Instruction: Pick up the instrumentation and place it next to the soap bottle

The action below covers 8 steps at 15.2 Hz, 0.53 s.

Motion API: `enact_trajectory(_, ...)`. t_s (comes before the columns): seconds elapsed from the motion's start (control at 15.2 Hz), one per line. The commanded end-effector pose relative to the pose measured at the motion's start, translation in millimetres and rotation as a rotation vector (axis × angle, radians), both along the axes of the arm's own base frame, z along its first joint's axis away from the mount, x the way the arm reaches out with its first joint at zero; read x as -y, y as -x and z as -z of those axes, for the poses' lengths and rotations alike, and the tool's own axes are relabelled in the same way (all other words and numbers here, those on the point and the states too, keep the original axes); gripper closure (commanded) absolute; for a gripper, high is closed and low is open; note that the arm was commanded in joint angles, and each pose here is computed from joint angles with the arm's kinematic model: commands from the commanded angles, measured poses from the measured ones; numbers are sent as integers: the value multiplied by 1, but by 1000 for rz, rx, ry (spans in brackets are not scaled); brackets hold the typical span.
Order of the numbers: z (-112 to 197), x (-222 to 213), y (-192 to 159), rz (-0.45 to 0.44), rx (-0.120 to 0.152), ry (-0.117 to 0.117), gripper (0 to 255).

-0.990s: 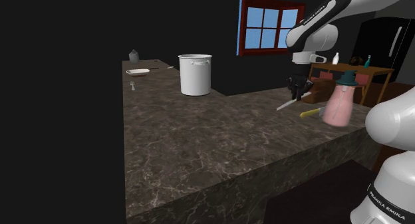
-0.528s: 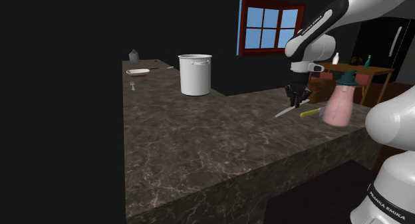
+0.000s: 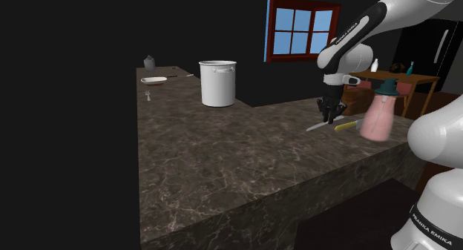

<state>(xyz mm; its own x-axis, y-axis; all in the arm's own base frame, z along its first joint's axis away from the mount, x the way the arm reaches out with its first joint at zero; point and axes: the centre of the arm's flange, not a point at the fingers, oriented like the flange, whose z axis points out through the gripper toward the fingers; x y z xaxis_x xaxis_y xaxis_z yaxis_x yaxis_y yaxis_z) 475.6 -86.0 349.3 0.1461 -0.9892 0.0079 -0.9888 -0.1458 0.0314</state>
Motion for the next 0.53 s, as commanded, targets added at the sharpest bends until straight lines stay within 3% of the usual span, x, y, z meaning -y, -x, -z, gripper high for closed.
enact_trajectory(0.0,0,0,0,0,0,0,255)
enact_trajectory(0.07,0,0,0,0,0,0,255)
enact_trajectory(0.13,0,0,0,0,0,0,0)
enact_trajectory(0.46,0,0,0,0,0,0,0)
